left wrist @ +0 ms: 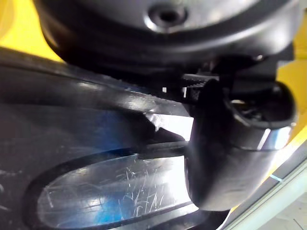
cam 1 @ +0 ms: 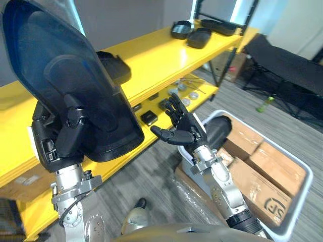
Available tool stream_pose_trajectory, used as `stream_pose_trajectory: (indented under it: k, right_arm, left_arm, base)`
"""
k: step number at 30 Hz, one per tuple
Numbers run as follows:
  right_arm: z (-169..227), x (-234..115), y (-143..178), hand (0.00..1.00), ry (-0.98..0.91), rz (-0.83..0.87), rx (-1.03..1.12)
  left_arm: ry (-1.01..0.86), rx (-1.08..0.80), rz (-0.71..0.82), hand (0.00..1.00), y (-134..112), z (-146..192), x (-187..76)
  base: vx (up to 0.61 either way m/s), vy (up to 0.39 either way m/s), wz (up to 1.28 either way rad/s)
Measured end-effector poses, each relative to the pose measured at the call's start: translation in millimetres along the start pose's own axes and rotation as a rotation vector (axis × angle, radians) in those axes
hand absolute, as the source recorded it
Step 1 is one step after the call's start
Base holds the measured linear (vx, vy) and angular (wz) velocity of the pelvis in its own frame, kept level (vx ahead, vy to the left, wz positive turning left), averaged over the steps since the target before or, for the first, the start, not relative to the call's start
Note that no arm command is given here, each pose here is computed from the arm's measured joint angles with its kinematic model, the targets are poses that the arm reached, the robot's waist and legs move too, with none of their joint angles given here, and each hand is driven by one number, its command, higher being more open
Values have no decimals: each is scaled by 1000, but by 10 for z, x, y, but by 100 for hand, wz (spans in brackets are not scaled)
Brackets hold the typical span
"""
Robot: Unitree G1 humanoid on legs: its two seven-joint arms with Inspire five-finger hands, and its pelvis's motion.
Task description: Walk over and take three plastic housings, then place them on the shelf
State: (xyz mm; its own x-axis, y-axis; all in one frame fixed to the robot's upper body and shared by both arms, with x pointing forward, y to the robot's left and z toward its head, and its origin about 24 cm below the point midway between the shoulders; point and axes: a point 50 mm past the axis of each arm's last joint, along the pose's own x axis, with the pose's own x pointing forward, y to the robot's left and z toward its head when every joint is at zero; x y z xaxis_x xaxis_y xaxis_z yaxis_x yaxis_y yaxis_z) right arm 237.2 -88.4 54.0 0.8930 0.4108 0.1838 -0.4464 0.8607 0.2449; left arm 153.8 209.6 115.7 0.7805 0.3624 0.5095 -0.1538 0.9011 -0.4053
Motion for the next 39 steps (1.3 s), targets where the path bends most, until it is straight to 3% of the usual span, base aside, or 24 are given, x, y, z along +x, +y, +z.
stream_pose_trajectory:
  k: [8,13,26,33,39]
  right_arm:
    - [0,-11,42,100,-23,-53,-56]
    - [-5,-66,10,100,1,60,-72]
    - [172,-41,126,100,-143,87,-17]
    - [258,74,229,100,-209,43,-22]
    - [743,371,257,100,-432,111,-133]
  left_arm:
    - [38,-98,-226,0,-245,-61,23]
    - [28,-128,-180,0,-314,-86,63]
    - [-44,-92,-71,0,-235,-16,68]
    - [-124,104,-79,0,-128,120,168]
    - [-118,200,-16,0,28,96,237]
  base:
    - [22,-5,35]
    - [-116,-54,-9]
    - [-52,48,-3]
    - [172,193,26]
    - [224,-28,67]
